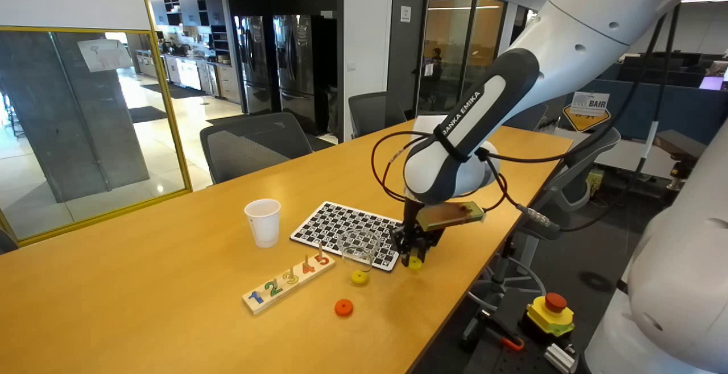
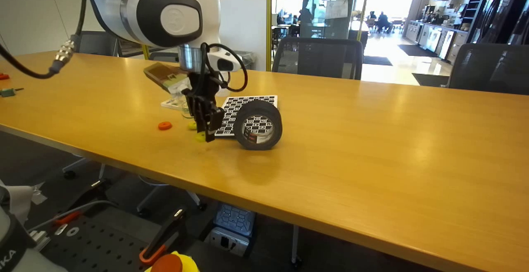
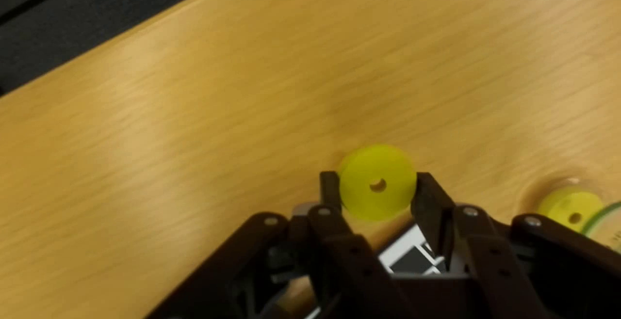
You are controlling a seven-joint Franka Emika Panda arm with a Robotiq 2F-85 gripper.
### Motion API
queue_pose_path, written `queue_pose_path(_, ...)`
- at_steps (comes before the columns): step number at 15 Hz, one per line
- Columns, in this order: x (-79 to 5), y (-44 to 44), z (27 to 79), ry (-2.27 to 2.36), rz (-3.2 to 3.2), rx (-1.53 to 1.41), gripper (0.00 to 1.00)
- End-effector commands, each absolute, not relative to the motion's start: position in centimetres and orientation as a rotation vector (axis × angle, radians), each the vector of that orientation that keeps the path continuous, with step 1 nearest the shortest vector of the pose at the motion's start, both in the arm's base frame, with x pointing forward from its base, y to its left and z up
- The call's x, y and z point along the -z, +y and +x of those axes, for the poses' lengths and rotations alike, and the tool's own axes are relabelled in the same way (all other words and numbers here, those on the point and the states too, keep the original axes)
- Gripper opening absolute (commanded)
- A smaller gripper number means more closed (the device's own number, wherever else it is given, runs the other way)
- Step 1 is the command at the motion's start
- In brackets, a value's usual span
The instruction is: Put the orange circles inside the white cup and the yellow circles in the transparent cup.
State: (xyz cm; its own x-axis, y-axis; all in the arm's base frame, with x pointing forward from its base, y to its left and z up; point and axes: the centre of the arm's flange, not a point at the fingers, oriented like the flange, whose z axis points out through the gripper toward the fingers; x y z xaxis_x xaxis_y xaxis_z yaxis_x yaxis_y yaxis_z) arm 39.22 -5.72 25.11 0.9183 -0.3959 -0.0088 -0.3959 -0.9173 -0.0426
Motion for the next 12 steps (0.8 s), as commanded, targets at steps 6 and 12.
queue_pose_path(6,-33.5,-0.9,44.5,0.499,-3.111,0.159,0.23)
queue_pose_path(12,-35.6,-0.4,45.4,0.492,-3.158,0.153,0.23)
